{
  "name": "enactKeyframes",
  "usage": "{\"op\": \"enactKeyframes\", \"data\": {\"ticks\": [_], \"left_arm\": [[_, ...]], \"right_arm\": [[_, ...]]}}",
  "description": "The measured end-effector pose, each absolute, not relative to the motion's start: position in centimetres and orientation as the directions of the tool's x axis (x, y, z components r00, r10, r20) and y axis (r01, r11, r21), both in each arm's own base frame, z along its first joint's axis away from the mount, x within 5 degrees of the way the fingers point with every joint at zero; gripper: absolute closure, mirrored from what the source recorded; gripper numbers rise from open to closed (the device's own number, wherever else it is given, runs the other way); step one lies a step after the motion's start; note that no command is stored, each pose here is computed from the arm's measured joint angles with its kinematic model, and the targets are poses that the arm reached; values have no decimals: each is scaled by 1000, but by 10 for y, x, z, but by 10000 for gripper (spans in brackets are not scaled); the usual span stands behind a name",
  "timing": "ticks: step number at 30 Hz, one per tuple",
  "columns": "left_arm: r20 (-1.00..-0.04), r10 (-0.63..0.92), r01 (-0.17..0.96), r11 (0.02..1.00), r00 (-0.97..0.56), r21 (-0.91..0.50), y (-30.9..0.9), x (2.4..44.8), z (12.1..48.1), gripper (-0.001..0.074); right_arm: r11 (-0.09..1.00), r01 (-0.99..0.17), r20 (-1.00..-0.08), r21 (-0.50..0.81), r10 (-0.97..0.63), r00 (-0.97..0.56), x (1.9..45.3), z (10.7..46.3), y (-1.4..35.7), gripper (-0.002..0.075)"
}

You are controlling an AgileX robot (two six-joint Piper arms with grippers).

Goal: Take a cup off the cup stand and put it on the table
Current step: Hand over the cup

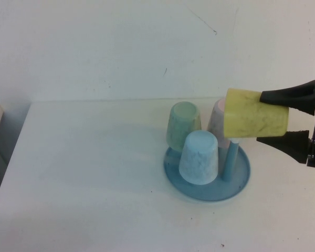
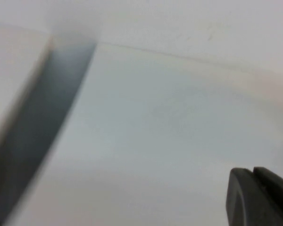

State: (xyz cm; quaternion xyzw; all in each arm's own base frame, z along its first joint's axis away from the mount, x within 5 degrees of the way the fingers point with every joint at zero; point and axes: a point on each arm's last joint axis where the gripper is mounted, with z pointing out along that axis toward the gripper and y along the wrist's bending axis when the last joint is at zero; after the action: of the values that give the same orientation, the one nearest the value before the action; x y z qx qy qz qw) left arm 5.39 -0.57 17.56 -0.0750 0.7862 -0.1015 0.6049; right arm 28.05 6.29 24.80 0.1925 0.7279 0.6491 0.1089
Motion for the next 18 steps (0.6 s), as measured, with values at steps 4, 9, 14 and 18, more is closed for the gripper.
{"op": "enactKeyframes", "data": {"ticks": [4,9,14,18], "left_arm": [[-540,-813,-13,556,-220,-831,-15,55,186,739],[-399,-904,13,402,-157,-916,-13,56,193,738],[-425,-889,18,429,-168,-903,-14,56,193,738],[-565,-743,41,592,-359,-805,-28,52,192,738]], "right_arm": [[107,86,34,991,415,-909,280,248,63,143],[114,66,13,991,414,-910,281,248,63,143],[134,21,-36,991,408,-912,281,248,63,143],[141,6,-53,990,405,-913,281,248,63,143]]}}
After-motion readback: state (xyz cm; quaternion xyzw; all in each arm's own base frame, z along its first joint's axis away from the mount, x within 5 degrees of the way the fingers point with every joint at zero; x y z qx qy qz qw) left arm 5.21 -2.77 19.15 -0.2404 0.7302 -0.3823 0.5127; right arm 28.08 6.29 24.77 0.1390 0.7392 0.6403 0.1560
